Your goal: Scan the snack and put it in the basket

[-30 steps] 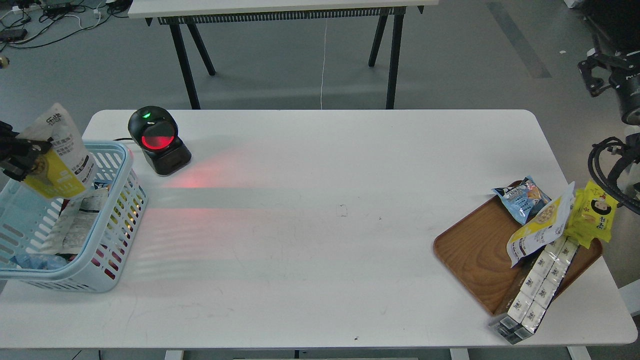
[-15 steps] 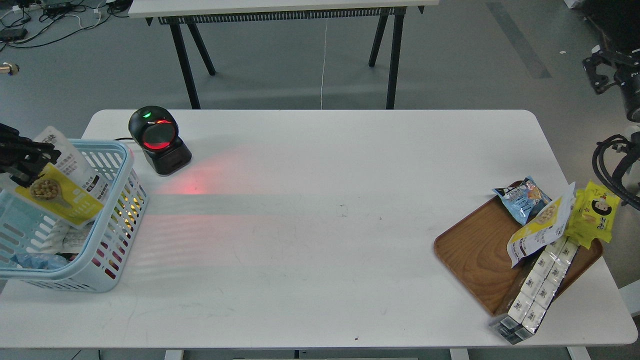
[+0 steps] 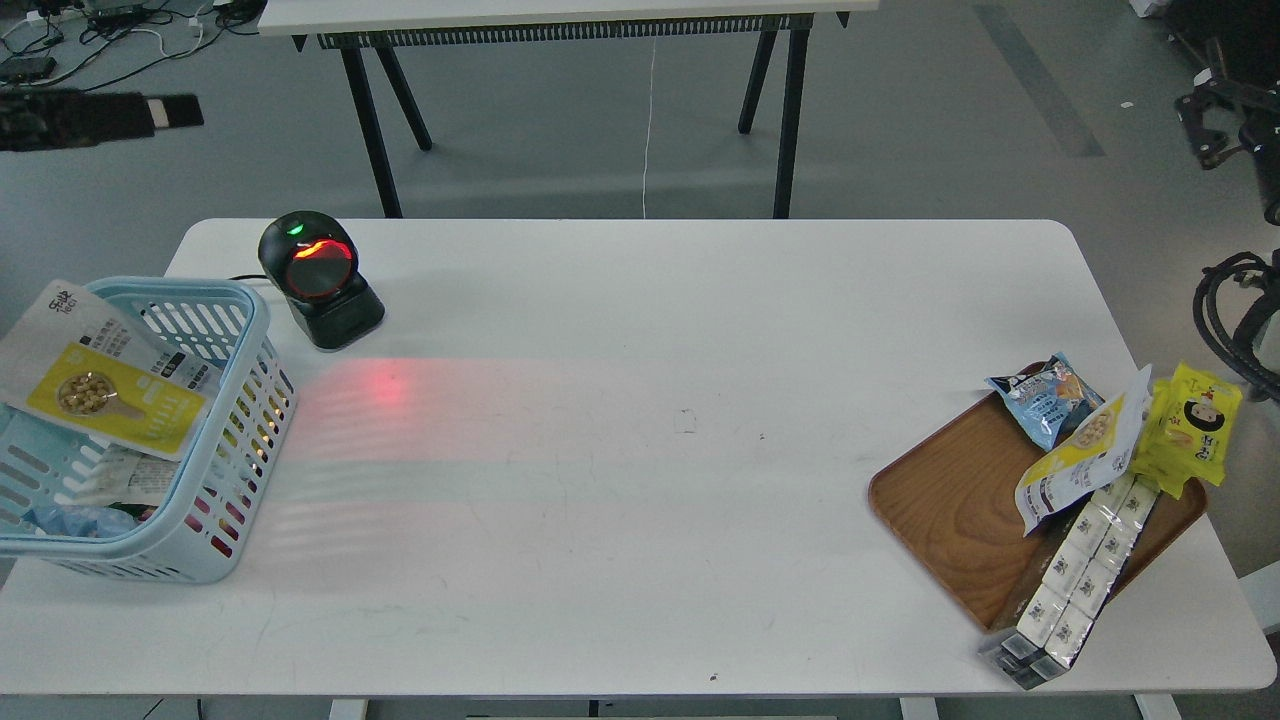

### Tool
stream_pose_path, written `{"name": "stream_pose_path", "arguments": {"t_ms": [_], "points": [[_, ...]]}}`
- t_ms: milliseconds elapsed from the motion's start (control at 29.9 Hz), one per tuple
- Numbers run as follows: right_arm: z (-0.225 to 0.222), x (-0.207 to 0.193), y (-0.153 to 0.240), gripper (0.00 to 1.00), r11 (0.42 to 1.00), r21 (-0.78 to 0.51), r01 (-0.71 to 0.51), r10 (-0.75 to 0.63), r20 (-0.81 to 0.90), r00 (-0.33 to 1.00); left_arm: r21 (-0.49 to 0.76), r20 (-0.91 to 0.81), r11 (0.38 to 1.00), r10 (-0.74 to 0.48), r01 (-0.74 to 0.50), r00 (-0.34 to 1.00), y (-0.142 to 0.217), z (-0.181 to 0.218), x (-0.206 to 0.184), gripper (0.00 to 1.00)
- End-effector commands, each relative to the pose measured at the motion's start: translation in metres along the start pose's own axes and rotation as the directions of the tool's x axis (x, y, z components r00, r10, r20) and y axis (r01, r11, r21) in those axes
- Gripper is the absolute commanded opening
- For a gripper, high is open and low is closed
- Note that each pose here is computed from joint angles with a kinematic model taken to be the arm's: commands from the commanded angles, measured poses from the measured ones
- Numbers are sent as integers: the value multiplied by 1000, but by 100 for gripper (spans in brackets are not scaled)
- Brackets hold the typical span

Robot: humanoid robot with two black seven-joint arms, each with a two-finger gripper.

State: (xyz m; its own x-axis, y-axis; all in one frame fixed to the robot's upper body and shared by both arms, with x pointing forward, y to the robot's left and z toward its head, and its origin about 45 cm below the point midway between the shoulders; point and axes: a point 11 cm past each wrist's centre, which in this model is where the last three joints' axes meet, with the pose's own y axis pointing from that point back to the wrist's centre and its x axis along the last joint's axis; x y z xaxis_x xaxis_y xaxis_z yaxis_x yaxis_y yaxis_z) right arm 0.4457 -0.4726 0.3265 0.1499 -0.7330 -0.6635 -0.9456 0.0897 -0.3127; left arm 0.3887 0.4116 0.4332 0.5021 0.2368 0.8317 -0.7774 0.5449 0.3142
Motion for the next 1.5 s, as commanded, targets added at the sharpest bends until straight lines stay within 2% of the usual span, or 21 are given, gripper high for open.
{"name": "stream_pose_path", "arguments": {"t_ms": [0,100,234,434,568,701,902,1169,1469], "points": [[-17,-5,-6,99,999,34,14,-14,-9,1000,-121,-212,980,128,-156,969,-20,9,24,100],[-20,-6,-7,99,999,40,15,-15,-7,1000,-159,-392,949,193,-273,899,-32,3,35,100],[-23,-13,-13,99,999,43,30,-29,-7,1000,-170,-638,880,245,-444,730,-56,-9,45,100],[-20,-16,-15,99,999,37,37,-37,2,999,-61,-837,782,298,-620,458,-89,-38,45,100],[-16,-22,-20,99,999,10,48,-48,15,999,22,-928,687,284,-726,240,-98,-49,47,100],[-8,-20,-22,99,999,22,31,-32,46,998,95,-974,692,212,-716,76,-122,-50,35,100],[24,-5,-20,99,999,10,-38,37,109,993,178,-982,667,173,-724,-82,-143,-57,14,100],[63,4,-13,99,995,-24,-93,95,140,986,286,-953,706,140,-648,-268,-158,-82,-48,100],[70,5,-11,99,995,-34,-97,101,139,985,339,-925,691,123,-638,-359,-157,-94,-73,100]]}}
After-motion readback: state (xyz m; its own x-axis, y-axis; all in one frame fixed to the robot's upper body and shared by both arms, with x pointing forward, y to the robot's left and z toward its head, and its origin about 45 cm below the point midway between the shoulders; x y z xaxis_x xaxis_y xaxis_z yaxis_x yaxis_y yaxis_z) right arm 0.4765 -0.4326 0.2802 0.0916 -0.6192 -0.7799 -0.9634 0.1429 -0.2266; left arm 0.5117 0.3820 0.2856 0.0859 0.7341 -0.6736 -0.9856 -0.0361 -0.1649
